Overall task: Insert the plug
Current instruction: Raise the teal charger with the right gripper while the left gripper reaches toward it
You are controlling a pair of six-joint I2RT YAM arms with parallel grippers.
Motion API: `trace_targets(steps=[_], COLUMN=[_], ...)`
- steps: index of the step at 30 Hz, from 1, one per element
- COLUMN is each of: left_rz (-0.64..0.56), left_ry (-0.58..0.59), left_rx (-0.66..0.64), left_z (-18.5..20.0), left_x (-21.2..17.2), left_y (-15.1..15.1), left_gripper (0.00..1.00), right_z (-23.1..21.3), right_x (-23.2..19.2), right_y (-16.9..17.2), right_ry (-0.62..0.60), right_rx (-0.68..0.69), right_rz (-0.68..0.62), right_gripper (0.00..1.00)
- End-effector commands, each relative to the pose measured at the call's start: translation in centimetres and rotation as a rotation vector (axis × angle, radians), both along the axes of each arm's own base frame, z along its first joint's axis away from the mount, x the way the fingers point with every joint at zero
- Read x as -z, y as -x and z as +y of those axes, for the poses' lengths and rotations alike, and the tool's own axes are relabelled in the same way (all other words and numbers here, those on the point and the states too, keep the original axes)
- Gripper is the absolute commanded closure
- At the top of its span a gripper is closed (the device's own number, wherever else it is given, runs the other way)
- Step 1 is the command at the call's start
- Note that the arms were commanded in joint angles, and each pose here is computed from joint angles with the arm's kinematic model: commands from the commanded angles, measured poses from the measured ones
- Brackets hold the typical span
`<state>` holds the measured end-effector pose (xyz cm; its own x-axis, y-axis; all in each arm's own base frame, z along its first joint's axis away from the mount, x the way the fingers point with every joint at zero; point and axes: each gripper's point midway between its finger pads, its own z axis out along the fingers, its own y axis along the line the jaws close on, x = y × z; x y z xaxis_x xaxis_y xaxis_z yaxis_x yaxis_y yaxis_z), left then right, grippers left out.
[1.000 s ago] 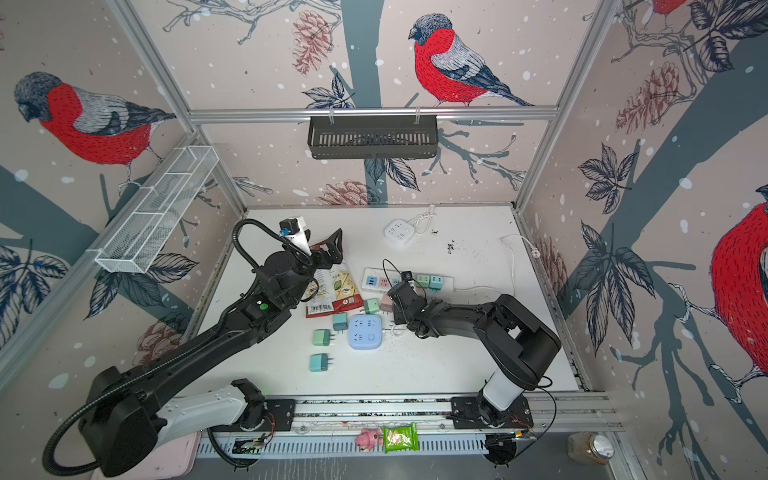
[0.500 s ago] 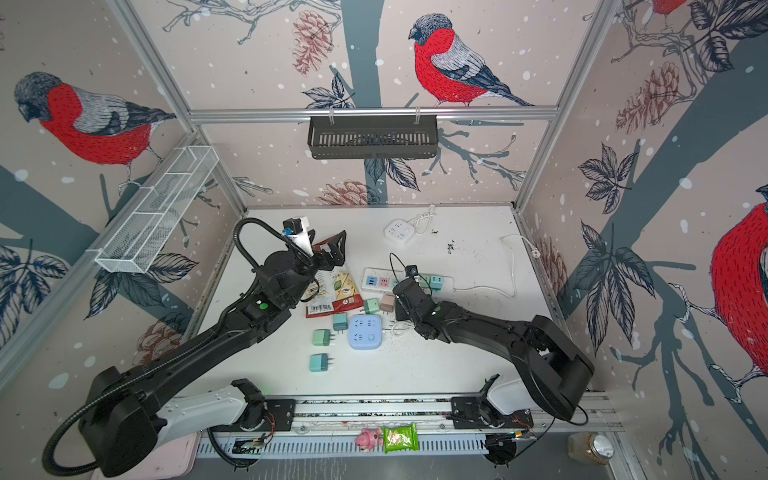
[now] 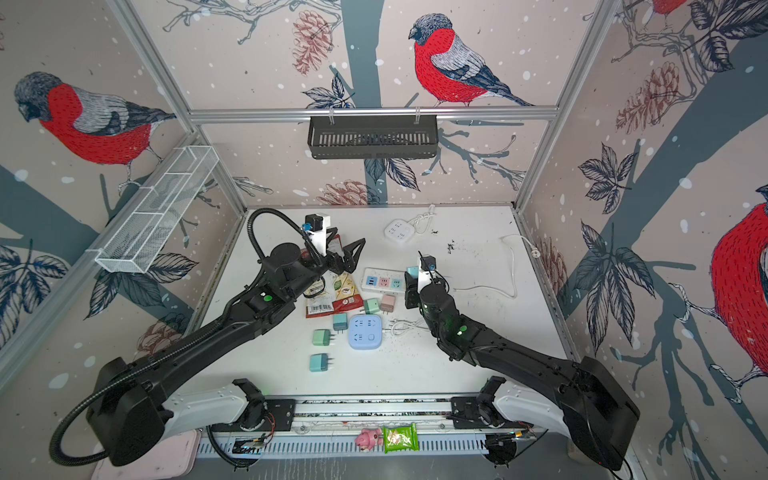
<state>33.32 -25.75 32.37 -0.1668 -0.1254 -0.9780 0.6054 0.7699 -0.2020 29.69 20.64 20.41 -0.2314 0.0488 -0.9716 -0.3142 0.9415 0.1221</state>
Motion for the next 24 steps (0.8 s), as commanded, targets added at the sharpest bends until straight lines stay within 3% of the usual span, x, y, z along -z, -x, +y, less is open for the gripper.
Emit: trace_targets(steps=[1,4,8,15,18,24], left_rz=[-0.029,-0.04,-0.024,0.011,0.017,-0.014], left_ry=[-0.023,-0.029,-0.062,-0.067,-0.074,-0.096], left_rx=[0.122,0.197,0.288,0.427,0.466,0.562], left_z=[-1.8,-2.9,-4.6,-6.4,-6.7,-8.1], left_x=[-0.4,-0.6,-0.1,0.7,0.9,0.1], left_y=[1.1,1.5,1.9,3.1,3.8,5.1], left_gripper=[0.02,0.02,0.02,0.03,0.04,0.07], right_z=[-0.9,-0.5,1.6,3.4,3.0,2.3], right_x=[-4.8,-5.7,-6.3,-6.2,-6.4,-7.8], right_y=[-0.6,-1.1,-0.7,3.2,4.0,3.5], right_ry=[-0.04,-0.001,0.1,0.302,0.382,0.424], right_rx=[0.051,0.053,-0.062,-0.286,-0.276,-0.219], right_rz=[-0.21,-0.242,-0.316,-0.588,-0.696,-0.764], right_gripper=[0.96,0.97,0.99,0.99,0.99,0.99])
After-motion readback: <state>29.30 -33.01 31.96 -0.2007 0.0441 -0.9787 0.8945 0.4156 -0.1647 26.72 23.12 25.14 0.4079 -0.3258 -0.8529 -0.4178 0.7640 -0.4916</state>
